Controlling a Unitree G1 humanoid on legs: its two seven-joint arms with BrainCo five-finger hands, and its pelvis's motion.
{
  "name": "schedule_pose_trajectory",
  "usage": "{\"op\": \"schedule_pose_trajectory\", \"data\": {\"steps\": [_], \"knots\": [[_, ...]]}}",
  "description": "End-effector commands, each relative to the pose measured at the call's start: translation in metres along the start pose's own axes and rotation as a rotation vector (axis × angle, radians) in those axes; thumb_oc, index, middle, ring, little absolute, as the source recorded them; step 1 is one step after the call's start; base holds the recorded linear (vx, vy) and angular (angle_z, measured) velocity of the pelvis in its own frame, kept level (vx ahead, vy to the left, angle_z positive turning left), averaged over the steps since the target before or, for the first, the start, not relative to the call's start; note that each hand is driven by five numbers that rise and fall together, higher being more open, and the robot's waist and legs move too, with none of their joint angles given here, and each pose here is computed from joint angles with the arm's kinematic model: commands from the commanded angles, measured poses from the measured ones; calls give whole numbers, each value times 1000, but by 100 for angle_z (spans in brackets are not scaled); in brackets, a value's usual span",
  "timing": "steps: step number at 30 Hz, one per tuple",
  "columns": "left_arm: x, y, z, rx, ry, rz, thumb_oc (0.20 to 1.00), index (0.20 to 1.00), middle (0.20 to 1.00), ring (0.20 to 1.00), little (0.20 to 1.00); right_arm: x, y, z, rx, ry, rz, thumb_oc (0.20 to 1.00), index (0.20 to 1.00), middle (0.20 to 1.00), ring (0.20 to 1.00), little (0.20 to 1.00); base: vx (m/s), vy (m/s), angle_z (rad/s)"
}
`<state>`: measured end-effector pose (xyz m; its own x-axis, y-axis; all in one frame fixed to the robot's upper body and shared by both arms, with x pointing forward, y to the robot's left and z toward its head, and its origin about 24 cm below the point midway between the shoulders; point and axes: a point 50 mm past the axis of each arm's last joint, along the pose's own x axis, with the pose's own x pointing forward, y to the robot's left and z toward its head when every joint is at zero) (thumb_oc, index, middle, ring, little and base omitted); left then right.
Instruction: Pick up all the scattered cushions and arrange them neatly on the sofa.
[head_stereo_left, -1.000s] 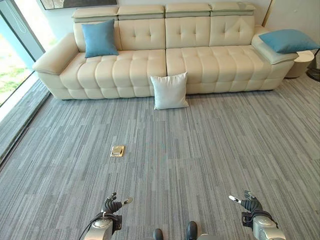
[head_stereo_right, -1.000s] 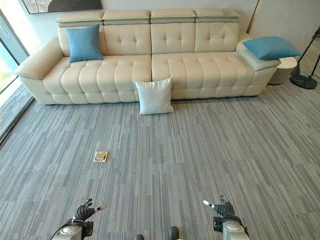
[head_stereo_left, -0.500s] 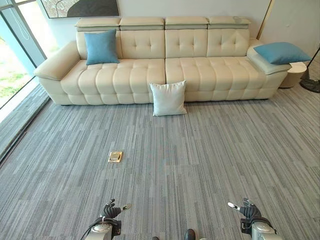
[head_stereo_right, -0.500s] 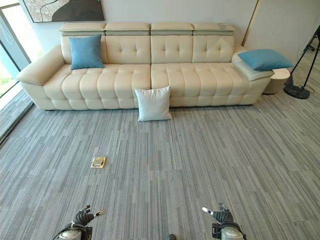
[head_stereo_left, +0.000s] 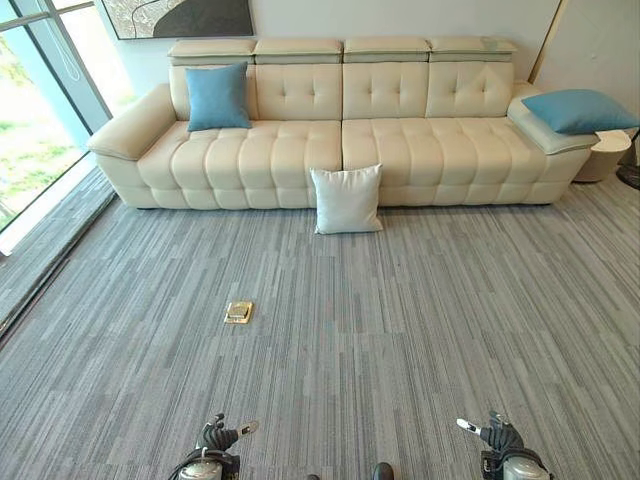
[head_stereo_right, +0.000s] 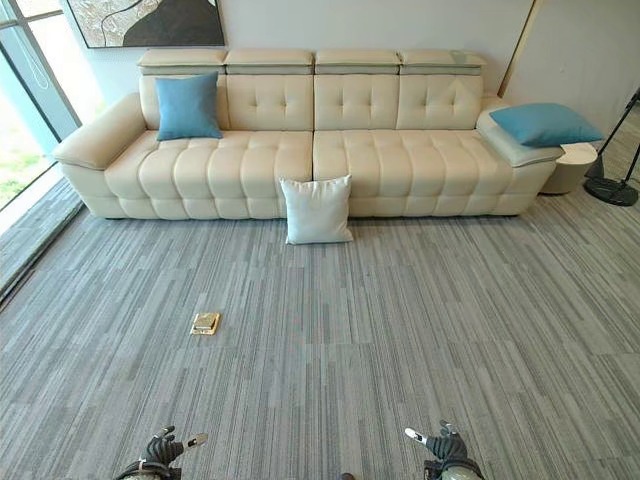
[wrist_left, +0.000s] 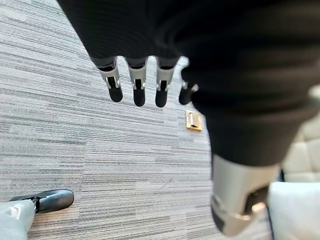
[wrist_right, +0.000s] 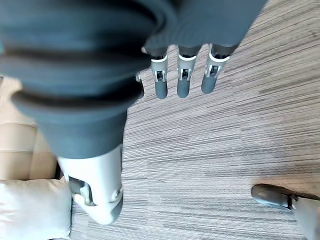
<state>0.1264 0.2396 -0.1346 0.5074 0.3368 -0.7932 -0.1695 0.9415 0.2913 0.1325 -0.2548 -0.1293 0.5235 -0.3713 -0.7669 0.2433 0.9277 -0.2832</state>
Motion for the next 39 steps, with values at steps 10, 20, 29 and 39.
{"op": "schedule_pose_trajectory", "data": {"steps": [10, 20, 29, 39], "knots": [[5, -4, 26, -57, -72, -1, 1000, 1000, 1000, 1000, 1000, 7, 4, 37, -22, -106, 16, 1000, 1000, 1000, 1000, 1000, 10, 19, -1], [8, 6, 44, 42, -136, 16, 1000, 1000, 1000, 1000, 1000, 9, 2, 47, -31, -127, 18, 1000, 1000, 1000, 1000, 1000, 38, 83, -6], [7, 6, 68, 29, -213, 24, 1000, 1000, 1000, 1000, 1000, 9, -2, 59, -11, -167, -1, 1000, 1000, 1000, 1000, 1000, 25, 187, -2], [10, 10, 64, 1, -179, 47, 1000, 1000, 1000, 1000, 1000, 9, -6, 54, -7, -150, -25, 1000, 1000, 1000, 1000, 1000, 270, -70, 3]]}}
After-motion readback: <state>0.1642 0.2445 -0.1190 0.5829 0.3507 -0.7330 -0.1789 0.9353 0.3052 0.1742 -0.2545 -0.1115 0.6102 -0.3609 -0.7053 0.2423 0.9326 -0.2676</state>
